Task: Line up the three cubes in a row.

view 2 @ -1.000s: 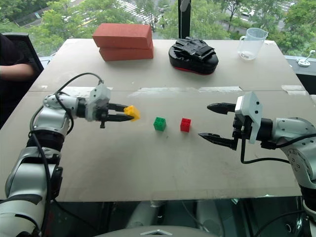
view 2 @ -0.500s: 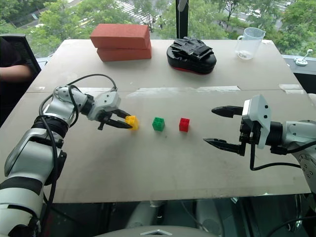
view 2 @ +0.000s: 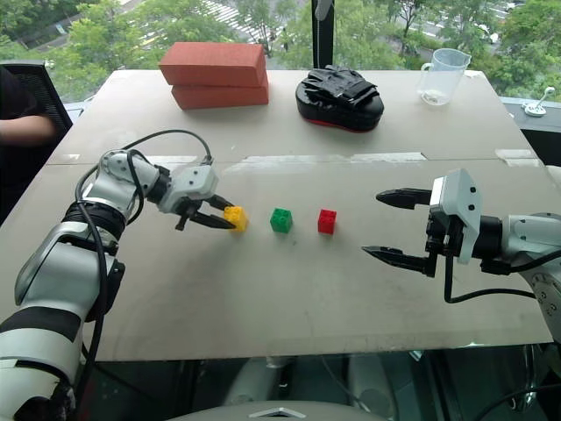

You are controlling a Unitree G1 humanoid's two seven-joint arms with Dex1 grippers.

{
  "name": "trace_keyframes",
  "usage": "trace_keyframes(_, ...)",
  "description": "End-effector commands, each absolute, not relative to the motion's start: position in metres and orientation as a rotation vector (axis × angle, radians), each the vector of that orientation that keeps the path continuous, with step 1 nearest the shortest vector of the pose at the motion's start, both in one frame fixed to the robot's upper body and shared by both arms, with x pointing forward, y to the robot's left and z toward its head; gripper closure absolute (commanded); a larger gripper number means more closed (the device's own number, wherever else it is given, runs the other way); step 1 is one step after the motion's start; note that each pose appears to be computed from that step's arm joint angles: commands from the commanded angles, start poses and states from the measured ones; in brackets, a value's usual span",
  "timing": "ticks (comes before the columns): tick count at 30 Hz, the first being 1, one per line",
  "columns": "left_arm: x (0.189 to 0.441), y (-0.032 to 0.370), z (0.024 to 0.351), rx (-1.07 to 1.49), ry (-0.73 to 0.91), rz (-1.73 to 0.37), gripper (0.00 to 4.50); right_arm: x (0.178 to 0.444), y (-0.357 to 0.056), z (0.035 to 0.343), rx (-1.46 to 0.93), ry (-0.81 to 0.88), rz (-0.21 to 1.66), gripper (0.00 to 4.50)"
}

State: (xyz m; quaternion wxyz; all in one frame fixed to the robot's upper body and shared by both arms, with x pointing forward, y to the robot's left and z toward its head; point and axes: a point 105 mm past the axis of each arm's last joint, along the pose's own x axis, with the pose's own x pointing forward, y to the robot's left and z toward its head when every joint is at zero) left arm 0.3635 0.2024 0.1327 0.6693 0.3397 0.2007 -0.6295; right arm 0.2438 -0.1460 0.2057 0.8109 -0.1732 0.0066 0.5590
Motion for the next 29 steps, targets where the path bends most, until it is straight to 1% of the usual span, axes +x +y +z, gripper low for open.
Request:
trace_keyframes(1,0.368,0.202,0.146,0.774,0.399,-1.399,1.85,0.241,-0.147,0.213,-0.401,-0.012,1.197,0.0)
trace_keyframes(2,0.368,0.202,0.147,0.771,0.397,-1.397,1.4,0.241,-0.147,0.213,-0.4,-0.01,1.199,0.0)
trace_keyframes(4,0.37,0.202,0.15,0.746,0.379,-1.384,0.37,0.24,-0.148,0.212,-0.396,-0.009,1.199,0.0)
trace_keyframes(5,0.369,0.203,0.152,0.739,0.369,-1.376,0.03,0.24,-0.148,0.212,-0.393,-0.013,1.193,0.0)
trace_keyframes(7,0.37,0.205,0.158,0.719,0.335,-1.359,0.03,0.238,-0.15,0.212,-0.386,-0.017,1.184,0.0)
trace_keyframes(11,0.37,0.213,0.184,0.555,0.227,-1.289,0.03,0.224,-0.158,0.211,-0.341,-0.027,1.128,0.0)
trace_keyframes(13,0.361,0.221,0.194,0.481,0.185,-1.271,0.03,0.216,-0.164,0.21,-0.314,-0.028,1.079,0.0)
trace_keyframes(15,0.347,0.226,0.197,0.403,0.177,-1.26,0.03,0.209,-0.17,0.206,-0.293,-0.011,1.039,0.0)
trace_keyframes(17,0.324,0.238,0.19,0.305,0.193,-1.201,0.03,0.2,-0.18,0.198,-0.27,0.03,0.973,0.0)
trace_keyframes(21,0.292,0.247,0.17,0.233,0.256,-1.095,0.03,0.193,-0.199,0.181,-0.268,0.102,0.87,0.0)
trace_keyframes(23,0.272,0.258,0.143,0.183,0.301,-1.01,0.03,0.187,-0.213,0.164,-0.249,0.167,0.797,0.0)
trace_keyframes(25,0.259,0.264,0.127,0.168,0.322,-0.946,0.03,0.183,-0.221,0.153,-0.24,0.205,0.759,0.0)
trace_keyframes(29,0.244,0.266,0.114,0.145,0.34,-0.884,0.03,0.179,-0.23,0.143,-0.224,0.224,0.717,0.0)
